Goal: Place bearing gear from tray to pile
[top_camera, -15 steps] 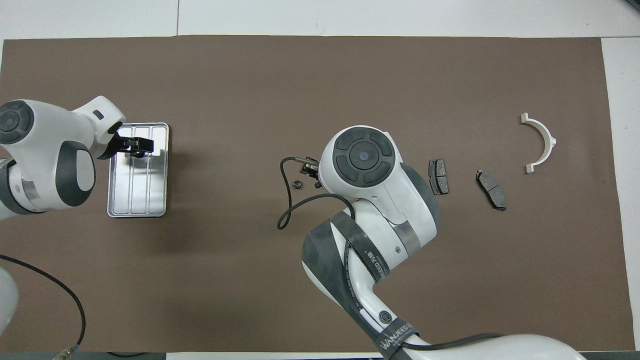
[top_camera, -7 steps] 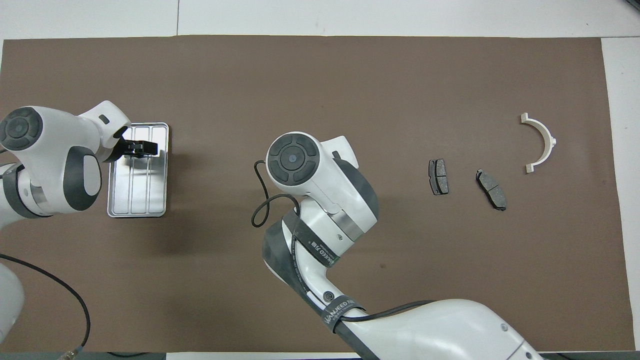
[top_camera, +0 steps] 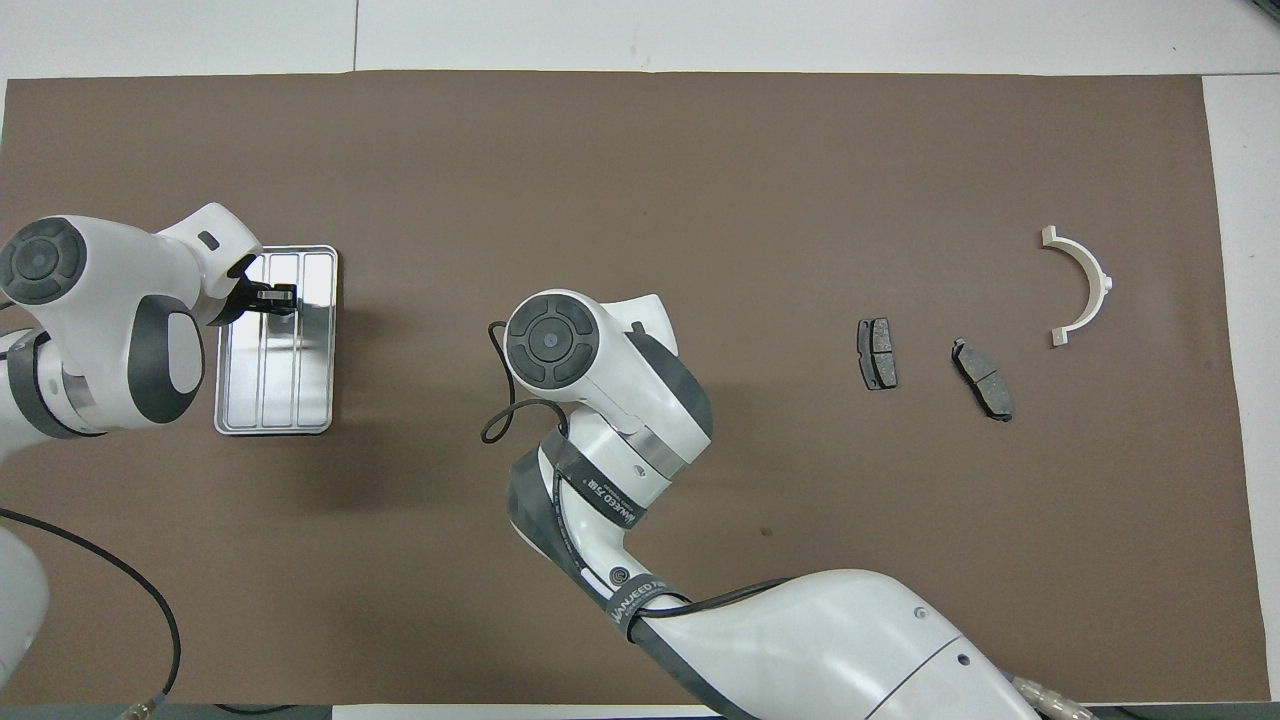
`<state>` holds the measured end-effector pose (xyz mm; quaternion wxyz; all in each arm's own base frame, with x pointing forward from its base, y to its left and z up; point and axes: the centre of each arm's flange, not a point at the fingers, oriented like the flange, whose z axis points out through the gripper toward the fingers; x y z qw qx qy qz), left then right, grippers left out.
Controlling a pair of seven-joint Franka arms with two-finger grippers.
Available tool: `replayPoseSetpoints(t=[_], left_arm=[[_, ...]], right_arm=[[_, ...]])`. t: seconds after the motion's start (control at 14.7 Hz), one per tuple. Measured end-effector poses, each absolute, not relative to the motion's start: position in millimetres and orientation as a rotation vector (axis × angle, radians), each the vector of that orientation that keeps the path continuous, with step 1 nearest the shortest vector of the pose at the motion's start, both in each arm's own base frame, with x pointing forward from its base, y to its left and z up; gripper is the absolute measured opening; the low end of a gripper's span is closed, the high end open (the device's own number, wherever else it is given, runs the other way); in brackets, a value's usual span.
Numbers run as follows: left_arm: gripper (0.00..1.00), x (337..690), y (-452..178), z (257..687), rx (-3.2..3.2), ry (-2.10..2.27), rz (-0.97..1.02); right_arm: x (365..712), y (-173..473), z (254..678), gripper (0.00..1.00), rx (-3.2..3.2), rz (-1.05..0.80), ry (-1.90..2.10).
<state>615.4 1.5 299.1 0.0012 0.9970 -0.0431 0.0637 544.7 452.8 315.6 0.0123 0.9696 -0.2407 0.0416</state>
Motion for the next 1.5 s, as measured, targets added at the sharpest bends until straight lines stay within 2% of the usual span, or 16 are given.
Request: replayPoseSetpoints(t=[0.2, 0.48, 0.55, 0.61, 0.75, 0.89, 1.02, 1.16, 1.23, 1.29, 1.43, 1.5], left_arm=[[0.35, 623, 1, 312, 3.123, -0.126, 0.187], [0.35, 650, -2, 392, 3.106, -0.104, 0.113], [0.35, 654, -3, 414, 3.104, -0.092, 0.117], [0.35, 656, -4, 428, 3.103, -0.085, 0.12], [0.35, 657, -6, 434, 3.101, -0.049, 0.119], [0.35, 657, -19, 432, 3.096, -0.004, 0.11], [0.35, 656, -40, 431, 3.094, 0.021, 0.105], [0.35, 656, -47, 430, 3.093, 0.03, 0.102], [0.35, 656, -47, 429, 3.093, 0.032, 0.101], [0.35, 656, -45, 428, 3.094, 0.036, 0.102], [0.35, 655, -43, 425, 3.094, 0.04, 0.109], [0.35, 655, -43, 421, 3.094, 0.041, 0.114]], right_arm=[[546, 453, 302, 1.0, 3.042, 0.151, -0.755], [540, 457, 284, 1.0, 3.038, 0.139, -0.733], [540, 458, 284, 0.99, 3.039, 0.14, -0.731], [540, 458, 284, 0.92, 3.04, 0.14, -0.731], [540, 458, 284, 0.9, 3.039, 0.142, -0.732], [542, 456, 284, 0.71, 3.037, 0.146, -0.737], [543, 456, 284, 0.7, 3.039, 0.149, -0.739], [543, 456, 287, 0.51, 3.042, 0.155, -0.74], [543, 456, 287, 0.51, 3.042, 0.154, -0.74], [543, 455, 288, 0.46, 3.041, 0.156, -0.74], [543, 454, 289, 0.24, 3.04, 0.156, -0.742], [543, 454, 289, 0.24, 3.04, 0.156, -0.742]])
